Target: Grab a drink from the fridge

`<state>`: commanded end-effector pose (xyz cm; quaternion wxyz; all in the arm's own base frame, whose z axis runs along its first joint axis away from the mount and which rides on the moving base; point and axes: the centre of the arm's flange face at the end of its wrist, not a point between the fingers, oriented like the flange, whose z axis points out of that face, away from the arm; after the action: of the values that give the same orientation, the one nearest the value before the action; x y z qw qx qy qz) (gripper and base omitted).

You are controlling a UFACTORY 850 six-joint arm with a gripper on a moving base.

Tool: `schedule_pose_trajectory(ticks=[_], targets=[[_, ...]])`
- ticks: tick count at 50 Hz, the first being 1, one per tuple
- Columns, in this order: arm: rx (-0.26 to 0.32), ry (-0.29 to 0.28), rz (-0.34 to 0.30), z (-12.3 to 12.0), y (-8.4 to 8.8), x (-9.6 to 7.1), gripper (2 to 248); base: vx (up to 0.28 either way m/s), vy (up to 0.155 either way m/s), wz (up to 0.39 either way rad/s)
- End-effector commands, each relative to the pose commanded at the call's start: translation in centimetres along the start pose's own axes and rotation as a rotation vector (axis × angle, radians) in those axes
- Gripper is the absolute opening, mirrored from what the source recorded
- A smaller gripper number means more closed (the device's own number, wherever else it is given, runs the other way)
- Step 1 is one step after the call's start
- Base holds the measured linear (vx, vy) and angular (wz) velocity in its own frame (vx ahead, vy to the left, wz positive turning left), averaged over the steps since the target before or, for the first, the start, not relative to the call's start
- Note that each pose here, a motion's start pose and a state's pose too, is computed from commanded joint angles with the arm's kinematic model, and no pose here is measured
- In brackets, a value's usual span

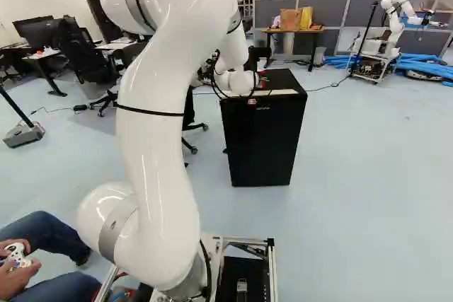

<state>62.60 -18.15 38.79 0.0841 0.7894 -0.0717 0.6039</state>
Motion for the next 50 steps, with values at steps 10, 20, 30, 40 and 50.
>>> schedule_pose_trajectory(ticks=[10,20,30,40,50], targets=[[-0.001,0.017,-0.001,-0.4,0.0,1.1,100,0.0,0.0,0.0],[-0.002,0.035,-0.002,-0.7,0.1,2.2,100,0.0,0.0,0.0],[-0.003,0.051,-0.003,-1.1,0.1,3.2,100,0.0,0.0,0.0],[-0.003,0.051,-0.003,-1.1,0.1,3.2,100,0.0,0.0,0.0],[-0.001,0.05,-0.003,-1.4,0.0,3.2,100,0.0,0.0,0.0]])
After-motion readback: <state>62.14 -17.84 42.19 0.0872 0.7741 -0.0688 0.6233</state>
